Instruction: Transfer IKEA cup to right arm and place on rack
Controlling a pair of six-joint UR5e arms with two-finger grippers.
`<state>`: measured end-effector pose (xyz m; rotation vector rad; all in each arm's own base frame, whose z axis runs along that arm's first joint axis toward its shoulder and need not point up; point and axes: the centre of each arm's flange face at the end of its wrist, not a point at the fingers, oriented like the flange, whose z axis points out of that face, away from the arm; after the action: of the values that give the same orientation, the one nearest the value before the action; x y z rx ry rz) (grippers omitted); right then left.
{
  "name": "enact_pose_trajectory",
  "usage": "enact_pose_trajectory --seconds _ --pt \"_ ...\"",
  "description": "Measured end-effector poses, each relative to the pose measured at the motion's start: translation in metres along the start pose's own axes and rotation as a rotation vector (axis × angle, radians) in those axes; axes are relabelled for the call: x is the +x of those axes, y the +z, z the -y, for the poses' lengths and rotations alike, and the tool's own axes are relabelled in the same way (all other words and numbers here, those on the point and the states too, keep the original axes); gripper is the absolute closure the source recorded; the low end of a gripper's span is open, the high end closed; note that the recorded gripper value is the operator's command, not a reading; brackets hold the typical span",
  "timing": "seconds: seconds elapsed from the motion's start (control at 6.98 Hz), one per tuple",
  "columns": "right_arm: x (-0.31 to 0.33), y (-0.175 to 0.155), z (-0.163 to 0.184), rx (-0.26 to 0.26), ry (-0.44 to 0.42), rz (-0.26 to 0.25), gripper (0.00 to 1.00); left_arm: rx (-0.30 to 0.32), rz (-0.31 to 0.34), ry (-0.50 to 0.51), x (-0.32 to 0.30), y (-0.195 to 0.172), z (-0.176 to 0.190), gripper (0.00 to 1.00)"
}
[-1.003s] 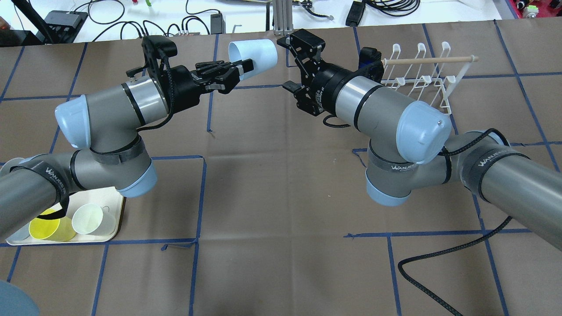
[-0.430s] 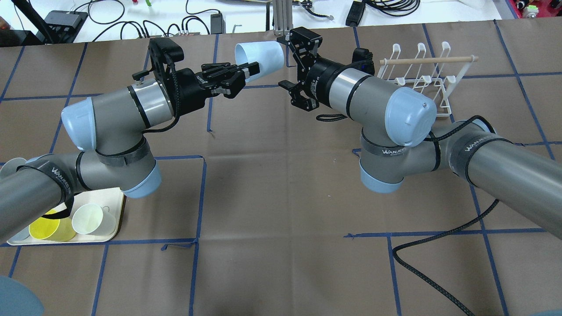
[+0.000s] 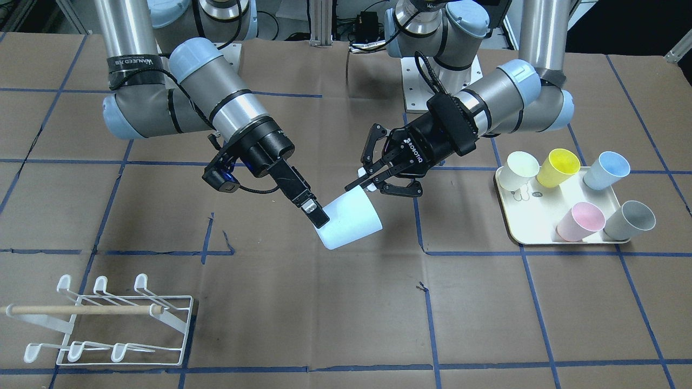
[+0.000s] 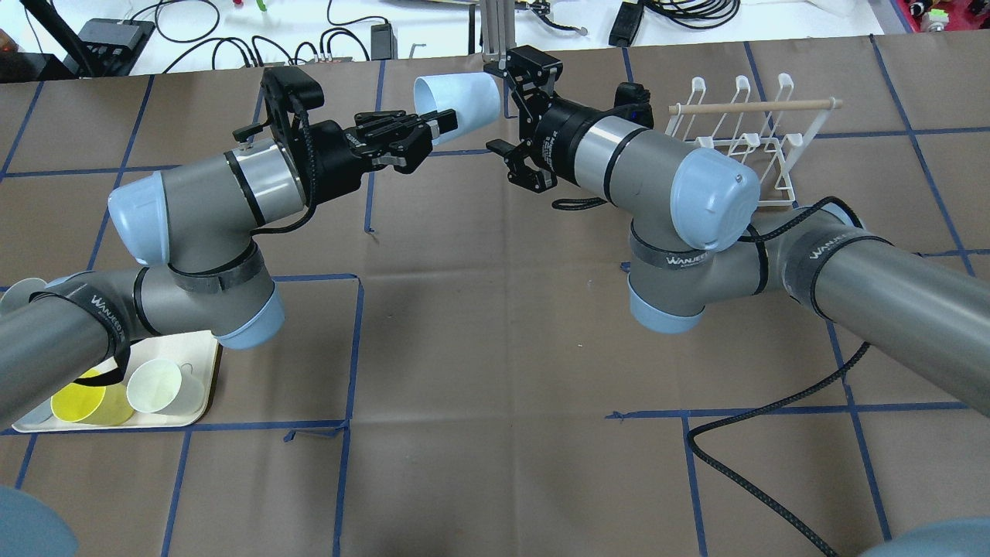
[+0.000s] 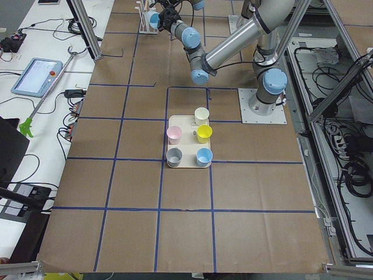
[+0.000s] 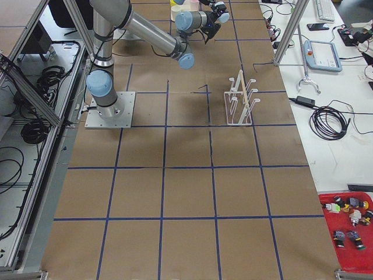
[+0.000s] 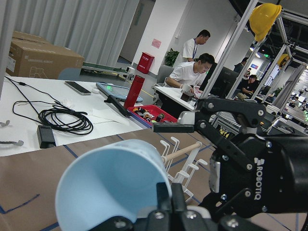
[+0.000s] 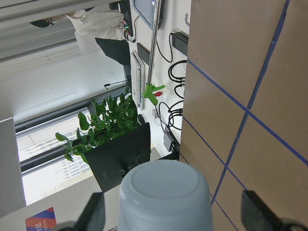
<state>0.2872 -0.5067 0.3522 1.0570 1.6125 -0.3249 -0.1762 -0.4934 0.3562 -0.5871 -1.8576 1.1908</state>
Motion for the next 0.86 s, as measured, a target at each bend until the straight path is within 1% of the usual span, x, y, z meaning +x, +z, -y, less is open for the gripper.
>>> enact_pose_trajectory --seconds 0.43,0.86 --pt "0.001 0.021 -0.016 -0.035 -0.014 -0.006 0.0 0.0 0.001 -0.001 0.0 0.0 0.0 1.0" --pt "-0.004 0.023 -0.019 -0.042 -0.021 0.003 0.0 0.001 0.003 0.001 0.0 0.0 0.001 1.0"
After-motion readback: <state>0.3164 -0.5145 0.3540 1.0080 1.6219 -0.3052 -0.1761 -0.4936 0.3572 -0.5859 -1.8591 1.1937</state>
